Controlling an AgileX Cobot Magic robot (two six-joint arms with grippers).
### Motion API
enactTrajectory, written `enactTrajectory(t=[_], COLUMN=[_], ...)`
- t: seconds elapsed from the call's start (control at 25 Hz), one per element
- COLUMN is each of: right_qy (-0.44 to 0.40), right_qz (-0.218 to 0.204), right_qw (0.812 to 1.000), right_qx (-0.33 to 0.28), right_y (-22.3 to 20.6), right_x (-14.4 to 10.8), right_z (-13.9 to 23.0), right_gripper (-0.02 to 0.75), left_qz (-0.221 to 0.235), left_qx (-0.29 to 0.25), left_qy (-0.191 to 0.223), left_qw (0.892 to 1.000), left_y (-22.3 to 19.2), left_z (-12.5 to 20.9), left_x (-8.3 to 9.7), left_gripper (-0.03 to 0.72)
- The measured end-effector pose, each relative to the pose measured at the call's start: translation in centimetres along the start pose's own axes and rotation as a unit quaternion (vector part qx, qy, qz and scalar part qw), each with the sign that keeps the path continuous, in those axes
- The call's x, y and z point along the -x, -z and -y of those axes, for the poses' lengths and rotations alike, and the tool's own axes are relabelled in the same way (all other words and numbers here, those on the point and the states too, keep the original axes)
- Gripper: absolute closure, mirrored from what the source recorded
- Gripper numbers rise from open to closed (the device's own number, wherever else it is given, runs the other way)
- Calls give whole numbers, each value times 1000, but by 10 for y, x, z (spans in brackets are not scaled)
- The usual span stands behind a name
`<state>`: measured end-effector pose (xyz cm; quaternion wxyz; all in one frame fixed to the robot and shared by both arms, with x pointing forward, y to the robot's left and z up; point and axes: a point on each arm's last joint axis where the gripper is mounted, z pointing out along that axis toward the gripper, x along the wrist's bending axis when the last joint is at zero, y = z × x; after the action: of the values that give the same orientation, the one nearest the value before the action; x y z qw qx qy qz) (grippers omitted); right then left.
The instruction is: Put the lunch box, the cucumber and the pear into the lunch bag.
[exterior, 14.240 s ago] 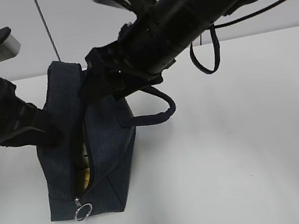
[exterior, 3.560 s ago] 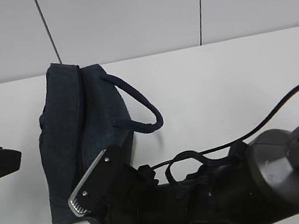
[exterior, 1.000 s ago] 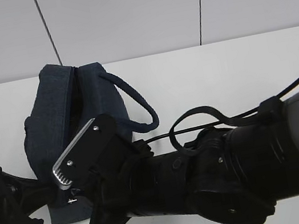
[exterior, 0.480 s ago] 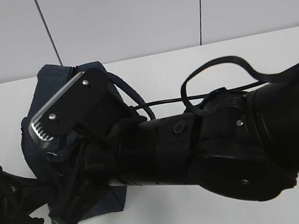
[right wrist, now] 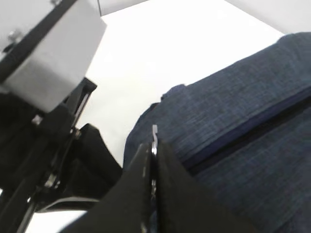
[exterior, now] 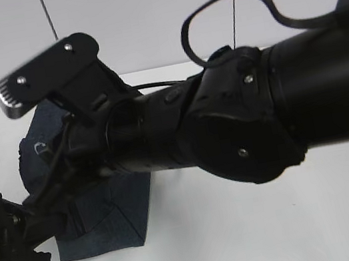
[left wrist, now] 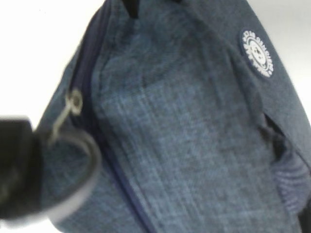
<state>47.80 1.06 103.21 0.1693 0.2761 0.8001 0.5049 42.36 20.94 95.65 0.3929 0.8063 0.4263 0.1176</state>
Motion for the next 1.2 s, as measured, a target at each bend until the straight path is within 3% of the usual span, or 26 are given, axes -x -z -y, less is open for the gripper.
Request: enactTrajectory(t=[0.32, 0.8, 1.2], right_qy=[-72, -143, -197], right_qz=[45, 90, 102], right_qw=[996, 984, 971], right_qx=[-1, -57, -87], right_y=[-3, -70, -105], right_x=[39, 101, 152], right_z=[-27, -49, -66], right_gripper=[738, 738, 738], left_qz=[3, 4, 4], left_qx=[0, 0, 1], left_qy=[0, 0, 13], left_qw=[1000, 1000, 1000], left_y=[0, 0, 0], left_z=[0, 0, 2], left_x=[1, 1, 1], left_gripper=[678, 679, 679])
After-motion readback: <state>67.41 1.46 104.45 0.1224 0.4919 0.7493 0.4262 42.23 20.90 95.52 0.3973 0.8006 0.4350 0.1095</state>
